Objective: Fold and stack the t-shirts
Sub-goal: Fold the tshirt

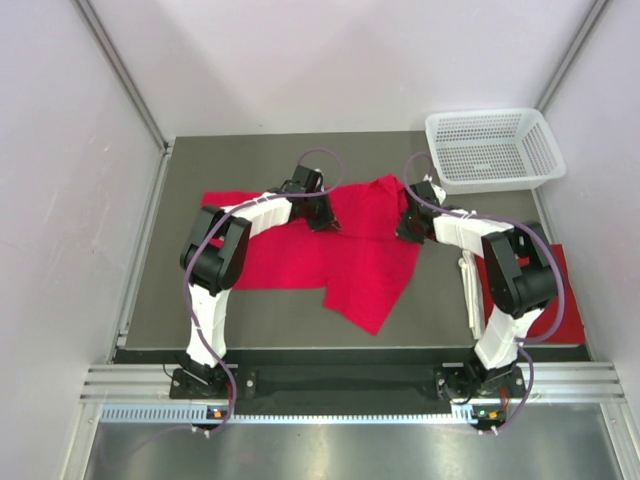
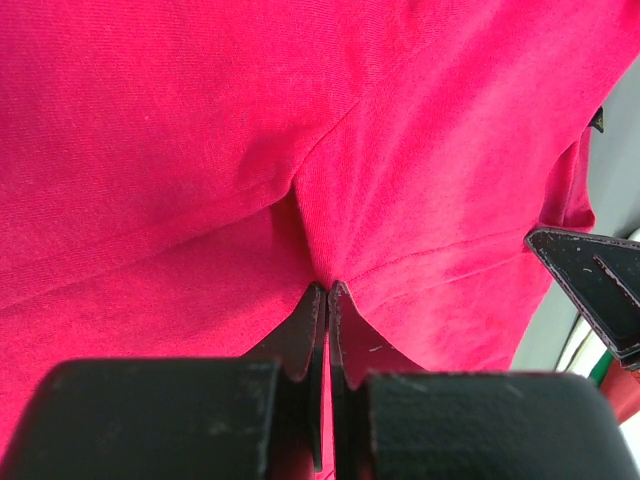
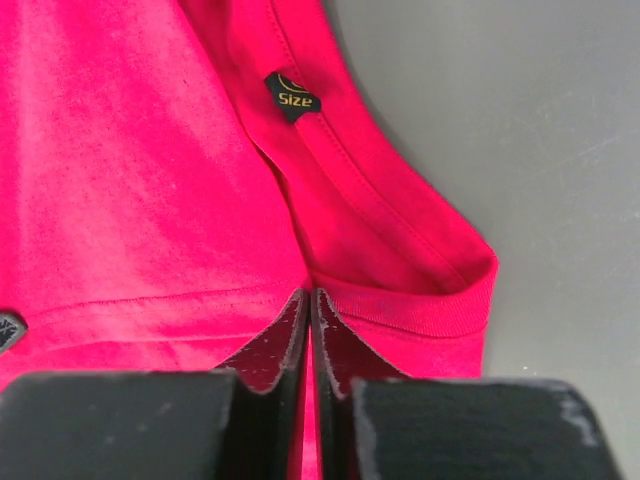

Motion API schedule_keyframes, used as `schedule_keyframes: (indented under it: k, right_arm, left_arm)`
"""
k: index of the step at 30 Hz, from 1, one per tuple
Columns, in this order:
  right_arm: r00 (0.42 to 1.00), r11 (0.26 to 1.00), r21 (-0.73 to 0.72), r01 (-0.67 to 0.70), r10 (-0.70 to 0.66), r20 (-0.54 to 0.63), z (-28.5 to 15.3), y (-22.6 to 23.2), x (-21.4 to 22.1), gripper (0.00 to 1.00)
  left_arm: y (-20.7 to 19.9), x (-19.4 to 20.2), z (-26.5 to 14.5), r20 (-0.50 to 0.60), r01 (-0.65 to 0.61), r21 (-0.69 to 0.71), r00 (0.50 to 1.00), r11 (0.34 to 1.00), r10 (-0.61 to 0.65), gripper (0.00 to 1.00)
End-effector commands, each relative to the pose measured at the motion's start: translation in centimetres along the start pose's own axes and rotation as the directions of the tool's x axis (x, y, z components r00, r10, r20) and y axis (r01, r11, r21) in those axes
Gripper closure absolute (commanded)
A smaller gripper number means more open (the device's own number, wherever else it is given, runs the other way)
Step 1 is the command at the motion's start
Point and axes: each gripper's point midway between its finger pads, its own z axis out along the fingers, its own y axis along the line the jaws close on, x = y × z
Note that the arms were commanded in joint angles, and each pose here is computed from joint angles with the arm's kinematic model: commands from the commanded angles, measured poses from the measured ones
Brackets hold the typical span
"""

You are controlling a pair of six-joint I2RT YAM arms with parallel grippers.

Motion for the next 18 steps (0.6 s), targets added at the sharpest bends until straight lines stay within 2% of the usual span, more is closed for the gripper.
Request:
schedule_keyframes:
  k: [1,7,18]
  right_arm:
    - [0.998,1.000,-0.030,0.004,-0.002,0.057,-0.2,1.6,-1.8,1.00]
    - [0.997,0.999,-0.046,0.021,-0.017,0.076,-1.0,1.9,-2.4,1.00]
    - [0.991,0.999,-0.038,0.018,-0.012,0.136,-4.9,1.2,-3.5,1.00]
  left_arm:
    - [-1.5,-0.8,-0.2,0.017,-0.017,0.038,1.000,0.999,0.016,1.00]
    - [-1.8,-1.0,-0.4,0.022,-0.011,0.043,1.000,0.999,0.010,1.00]
    - [-2.5,-1.3,-1.3,0.031,0.006,0.048,0.999,0.999,-0.007,1.00]
